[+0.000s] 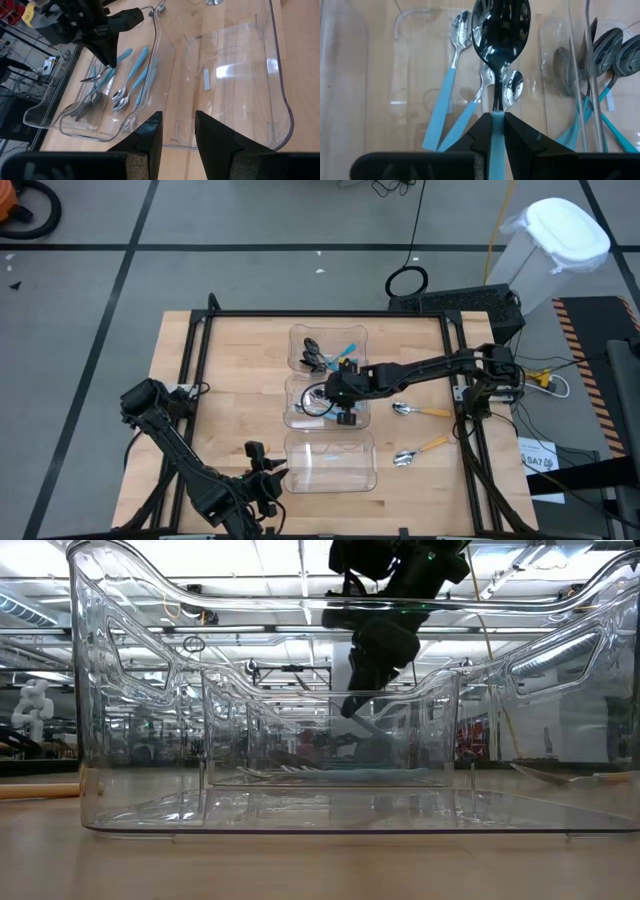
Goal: Sort silverware by color (type)
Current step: Put the light blue spoon into the middle transparent bin
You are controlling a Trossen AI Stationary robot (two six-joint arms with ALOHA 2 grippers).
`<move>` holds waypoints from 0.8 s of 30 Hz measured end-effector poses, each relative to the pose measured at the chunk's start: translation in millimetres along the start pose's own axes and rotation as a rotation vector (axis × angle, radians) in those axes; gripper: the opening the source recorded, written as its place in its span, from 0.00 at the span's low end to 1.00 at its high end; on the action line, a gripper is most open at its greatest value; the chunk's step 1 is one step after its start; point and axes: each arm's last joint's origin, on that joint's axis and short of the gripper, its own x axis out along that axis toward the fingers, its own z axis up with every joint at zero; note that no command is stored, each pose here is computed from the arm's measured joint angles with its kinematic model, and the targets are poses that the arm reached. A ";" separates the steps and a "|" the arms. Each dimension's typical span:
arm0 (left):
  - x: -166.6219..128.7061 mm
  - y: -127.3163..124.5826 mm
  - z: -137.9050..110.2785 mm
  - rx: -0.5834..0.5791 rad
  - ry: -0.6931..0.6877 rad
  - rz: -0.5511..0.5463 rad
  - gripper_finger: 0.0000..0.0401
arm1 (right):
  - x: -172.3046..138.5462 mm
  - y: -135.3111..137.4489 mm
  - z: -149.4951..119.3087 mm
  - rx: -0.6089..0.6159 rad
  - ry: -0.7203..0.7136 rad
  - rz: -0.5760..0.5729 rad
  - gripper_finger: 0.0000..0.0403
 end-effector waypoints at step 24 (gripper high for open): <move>-0.1 -0.1 0.0 -0.004 0.000 0.000 0.29 | 23.9 2.9 -3.5 -0.030 0.034 -0.004 0.10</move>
